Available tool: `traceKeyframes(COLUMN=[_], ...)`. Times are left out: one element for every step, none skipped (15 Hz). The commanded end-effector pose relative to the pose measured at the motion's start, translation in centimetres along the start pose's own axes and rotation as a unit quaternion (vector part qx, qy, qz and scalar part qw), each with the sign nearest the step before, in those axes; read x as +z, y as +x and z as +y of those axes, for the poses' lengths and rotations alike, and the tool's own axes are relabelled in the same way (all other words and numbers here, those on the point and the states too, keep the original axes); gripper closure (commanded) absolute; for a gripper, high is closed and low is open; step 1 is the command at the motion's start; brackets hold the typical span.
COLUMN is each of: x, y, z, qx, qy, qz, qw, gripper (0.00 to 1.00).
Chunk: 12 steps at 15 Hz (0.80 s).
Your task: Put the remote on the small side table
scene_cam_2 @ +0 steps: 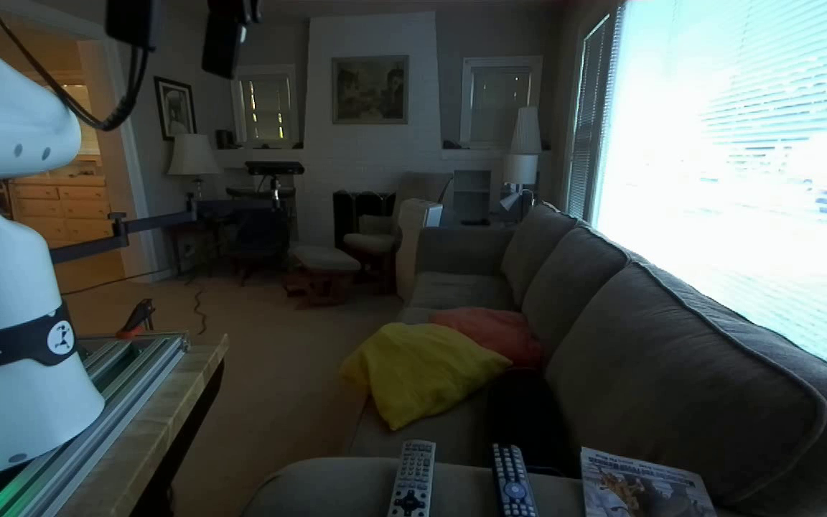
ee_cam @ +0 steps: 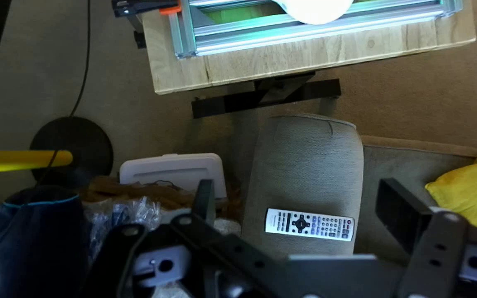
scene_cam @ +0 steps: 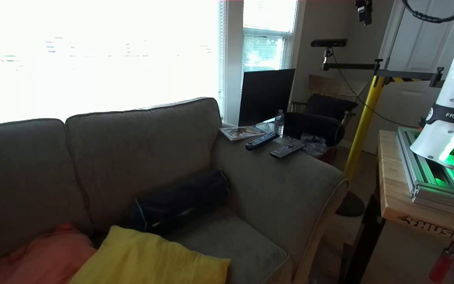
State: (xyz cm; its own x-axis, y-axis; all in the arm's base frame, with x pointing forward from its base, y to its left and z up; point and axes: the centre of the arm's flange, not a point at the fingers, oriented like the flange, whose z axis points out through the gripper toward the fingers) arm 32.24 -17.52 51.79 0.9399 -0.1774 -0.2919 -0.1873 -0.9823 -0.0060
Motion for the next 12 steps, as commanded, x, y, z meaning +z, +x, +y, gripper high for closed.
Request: traceKeyframes(x=[0.7,1.3,1.9,2.6,3.1,4.1,5.1,6.2,7.4,8.7,9.9,11.2], y=[3.8,4.8,5.8,6.7,7.6,8.7,9.6,10.7,11.8,13.1,14.2,15.3], z=[-1.7,-2.3,-2.7,-3.1,-3.4,-3.8,-4.2,-4.6,-5.0,-5.2,-5.5,-5.6], qx=[0.08,0.103,0.128,0.152,0.175,0.2,0.223,0.249,0.273,0.297,0.32,0.344], qy=[0.042,0.052,0.06,0.07,0.08,0.087,0.094,0.098,0.107,0.113,0.122,0.129], qz=[-0.04,-0.047,-0.048,-0.053,-0.056,-0.059,-0.065,-0.06,-0.059,-0.053,-0.053,-0.05], qw=[0.9951,0.9922,0.9887,0.9845,0.9797,0.9742,0.968,0.9617,0.9543,0.9466,0.9379,0.9286], gripper=[0.0,0.0,0.0,0.0,0.0,0.0,0.0,0.0,0.0,0.0,0.0,0.0])
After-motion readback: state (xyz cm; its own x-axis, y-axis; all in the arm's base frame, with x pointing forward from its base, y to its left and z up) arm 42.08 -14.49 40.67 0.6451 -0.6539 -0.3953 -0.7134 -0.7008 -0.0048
